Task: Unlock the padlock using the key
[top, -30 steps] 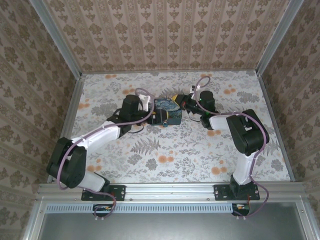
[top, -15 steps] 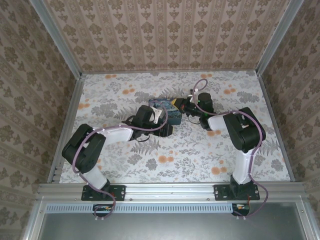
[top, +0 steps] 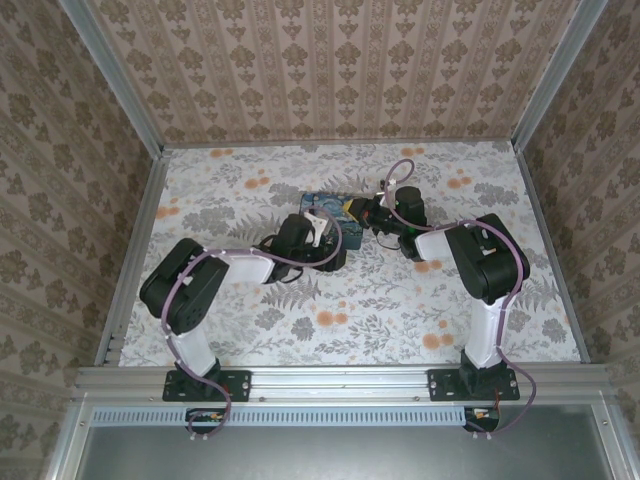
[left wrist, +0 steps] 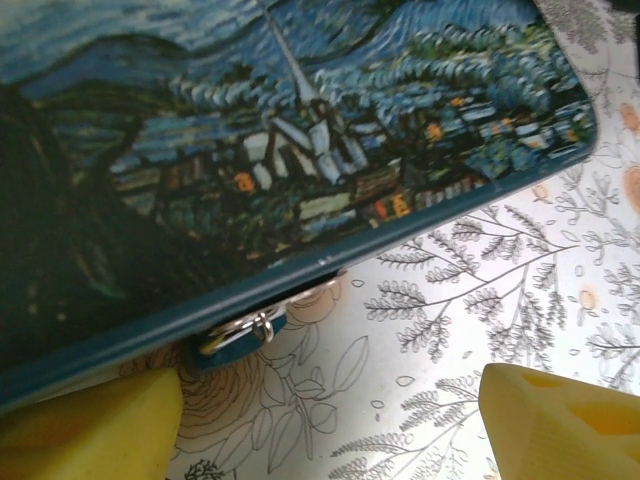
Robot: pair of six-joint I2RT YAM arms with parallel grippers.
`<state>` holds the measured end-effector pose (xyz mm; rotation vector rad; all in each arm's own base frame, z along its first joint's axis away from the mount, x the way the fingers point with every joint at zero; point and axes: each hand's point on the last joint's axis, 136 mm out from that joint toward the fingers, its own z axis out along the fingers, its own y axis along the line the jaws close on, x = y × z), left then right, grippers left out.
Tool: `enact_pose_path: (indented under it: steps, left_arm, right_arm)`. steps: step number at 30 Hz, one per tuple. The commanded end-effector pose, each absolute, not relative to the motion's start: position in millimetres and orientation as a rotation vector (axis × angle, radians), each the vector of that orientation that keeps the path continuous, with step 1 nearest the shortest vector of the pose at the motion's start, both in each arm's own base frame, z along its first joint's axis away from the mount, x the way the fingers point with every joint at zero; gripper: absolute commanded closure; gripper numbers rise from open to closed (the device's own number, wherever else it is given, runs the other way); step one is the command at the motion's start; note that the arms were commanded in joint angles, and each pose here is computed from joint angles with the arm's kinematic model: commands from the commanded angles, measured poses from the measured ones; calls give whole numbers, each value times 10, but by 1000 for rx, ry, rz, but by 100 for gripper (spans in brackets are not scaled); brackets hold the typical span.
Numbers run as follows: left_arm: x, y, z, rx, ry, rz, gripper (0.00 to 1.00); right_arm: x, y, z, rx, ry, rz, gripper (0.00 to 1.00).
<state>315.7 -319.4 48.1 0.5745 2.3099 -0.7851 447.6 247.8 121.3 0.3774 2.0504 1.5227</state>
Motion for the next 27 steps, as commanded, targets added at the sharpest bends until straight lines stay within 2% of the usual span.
enact_pose_path:
  steps: [1, 13, 27]
  left_arm:
    - [3223, -3204, 422, 584, 2261, -731, 22]
    - [3317, -3206, 284, 541, 2225, -716, 23]
    - [3287, -3418, 737, 472, 2139, -1073, 27]
  right_arm:
    - [4487, 2482, 1147, 357, 2072, 1509, 100]
    - [4484, 2471, 1072, 370, 2090, 1495, 100]
    - [4459, 2448, 988, 378, 2111, 1471, 100]
